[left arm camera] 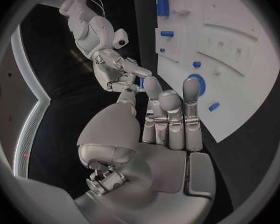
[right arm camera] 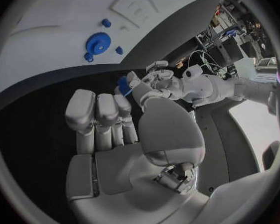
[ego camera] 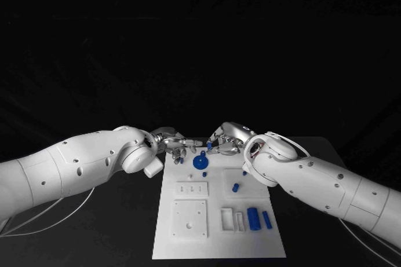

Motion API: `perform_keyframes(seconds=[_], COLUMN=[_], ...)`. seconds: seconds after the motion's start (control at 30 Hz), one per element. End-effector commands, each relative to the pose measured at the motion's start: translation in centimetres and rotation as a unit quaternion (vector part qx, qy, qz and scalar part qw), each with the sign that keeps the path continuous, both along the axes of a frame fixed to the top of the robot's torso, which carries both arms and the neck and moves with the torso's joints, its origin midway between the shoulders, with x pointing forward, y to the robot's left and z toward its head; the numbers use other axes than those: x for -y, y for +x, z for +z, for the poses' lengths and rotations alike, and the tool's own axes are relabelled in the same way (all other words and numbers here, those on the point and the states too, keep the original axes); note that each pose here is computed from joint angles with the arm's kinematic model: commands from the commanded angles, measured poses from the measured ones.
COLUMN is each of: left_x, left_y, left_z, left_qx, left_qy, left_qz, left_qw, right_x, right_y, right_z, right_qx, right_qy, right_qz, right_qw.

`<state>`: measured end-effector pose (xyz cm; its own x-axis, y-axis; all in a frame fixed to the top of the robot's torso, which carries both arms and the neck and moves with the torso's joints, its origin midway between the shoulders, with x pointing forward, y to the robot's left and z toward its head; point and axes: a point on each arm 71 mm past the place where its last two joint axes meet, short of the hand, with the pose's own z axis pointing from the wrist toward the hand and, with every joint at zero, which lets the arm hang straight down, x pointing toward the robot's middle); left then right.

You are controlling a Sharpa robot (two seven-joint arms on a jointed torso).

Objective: Assemble the parts on the task board

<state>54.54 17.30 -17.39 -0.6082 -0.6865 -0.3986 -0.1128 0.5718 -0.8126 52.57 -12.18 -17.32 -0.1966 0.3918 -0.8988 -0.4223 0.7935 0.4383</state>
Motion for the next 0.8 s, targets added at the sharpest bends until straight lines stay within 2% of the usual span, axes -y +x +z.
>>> perform_keyframes(seconds=[0.03,0.4,0.8], left_x=[0.3,1.5,1.4], left_y=[0.06,-0.07,-0.14], left_z=[0.02,-0.10,-0.30], left_qx=[0.002,0.001,0.006], left_qy=[0.014,0.030,0.071], left_qz=[0.008,-0.005,-0.008], left_qw=[1.000,1.000,0.997], right_x=[-0.6,-2.4,-3.1], right_y=[-0.1,-0.8,-1.2], right_z=[-0.3,-0.5,-0.5], right_qx=[-0.008,-0.010,-0.008], right_qy=[-0.033,-0.044,-0.046], right_qz=[-0.006,0.013,0.022], right_qw=[0.999,0.999,0.999])
